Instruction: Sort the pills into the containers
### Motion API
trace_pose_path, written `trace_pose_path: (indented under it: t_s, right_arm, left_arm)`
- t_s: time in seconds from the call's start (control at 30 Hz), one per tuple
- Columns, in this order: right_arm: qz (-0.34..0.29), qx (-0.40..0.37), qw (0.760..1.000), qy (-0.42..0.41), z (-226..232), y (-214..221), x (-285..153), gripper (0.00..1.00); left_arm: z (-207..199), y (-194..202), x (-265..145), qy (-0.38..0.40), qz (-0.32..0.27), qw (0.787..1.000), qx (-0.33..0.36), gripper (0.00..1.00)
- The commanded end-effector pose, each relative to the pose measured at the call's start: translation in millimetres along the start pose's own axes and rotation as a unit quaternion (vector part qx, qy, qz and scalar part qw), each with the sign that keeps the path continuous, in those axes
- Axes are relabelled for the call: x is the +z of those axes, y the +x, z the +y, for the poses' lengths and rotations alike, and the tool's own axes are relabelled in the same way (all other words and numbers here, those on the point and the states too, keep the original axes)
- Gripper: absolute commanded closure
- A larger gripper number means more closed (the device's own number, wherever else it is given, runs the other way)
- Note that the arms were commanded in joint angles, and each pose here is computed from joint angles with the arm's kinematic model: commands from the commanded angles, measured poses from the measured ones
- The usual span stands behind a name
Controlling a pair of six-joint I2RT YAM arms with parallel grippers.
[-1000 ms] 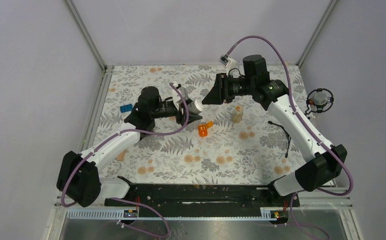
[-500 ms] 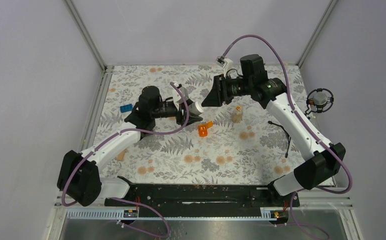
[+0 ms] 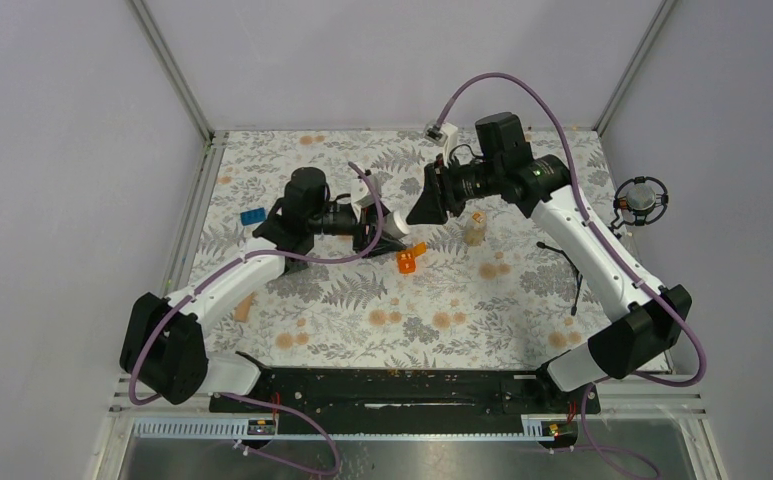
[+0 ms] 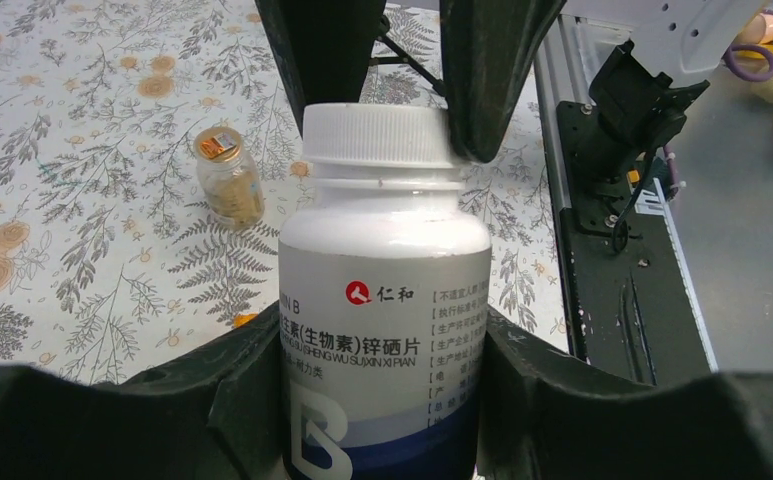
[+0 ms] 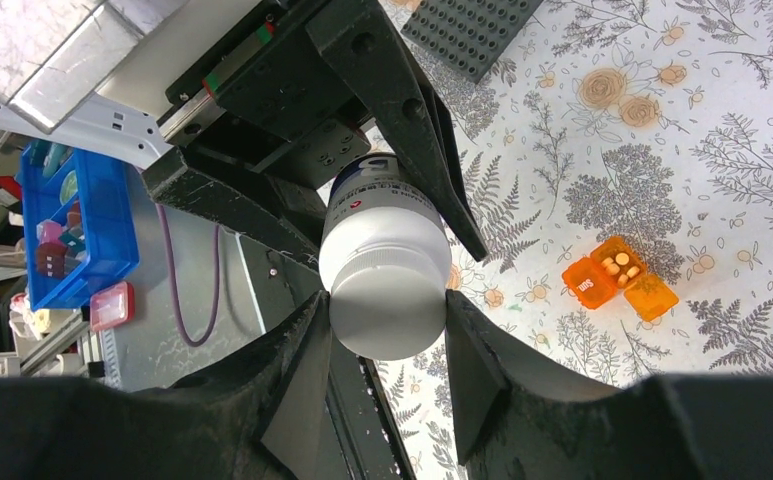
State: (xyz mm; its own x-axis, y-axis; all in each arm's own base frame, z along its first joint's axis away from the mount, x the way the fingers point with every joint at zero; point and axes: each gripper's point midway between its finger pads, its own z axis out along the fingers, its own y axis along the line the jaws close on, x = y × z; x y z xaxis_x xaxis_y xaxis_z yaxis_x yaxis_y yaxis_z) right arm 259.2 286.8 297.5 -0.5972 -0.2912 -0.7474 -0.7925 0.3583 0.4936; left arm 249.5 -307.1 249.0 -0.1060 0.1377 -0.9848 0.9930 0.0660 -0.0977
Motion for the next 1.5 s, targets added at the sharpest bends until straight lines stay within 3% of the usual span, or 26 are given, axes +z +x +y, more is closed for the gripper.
trace_pose_path:
  t_s: [0.0,0.2,0.43,0.7,1.17,1.47]
  right_arm:
    - [0.043,0.017,0.998,-0.037,20.9,22.3,18.9,0.58]
    - [0.015,0.114,0.993,0.016,6.3,3.0,28.6,0.55]
    - [0.017,0.201,0.974,0.103,-17.6,-13.4,30.7,0.54]
    - [-0.009,0.236,0.967,0.098,-12.5,-37.1,32.8,0.49]
    - [-0.06,0.191,0.973,0.115,-8.5,-63.7,16.2,0.35]
    - [-0.069,0.158,0.98,0.1,2.3,-72.8,3.3,0.12]
  left_arm:
    - [-10.5,-79.2,1.0,0.026,-0.096,0.986,0.135,1.0]
    - [0.9,-90.8,2.0,-0.021,-0.145,0.973,0.177,1.0]
    - [20.8,-97.2,5.9,-0.077,-0.16,0.967,0.182,1.0]
    - [29.9,-103.8,8.2,-0.106,-0.184,0.963,0.163,1.0]
    - [17.1,-78.3,5.9,-0.092,-0.184,0.969,0.136,1.0]
    - [16.3,-74.2,1.8,-0.093,-0.193,0.968,0.127,1.0]
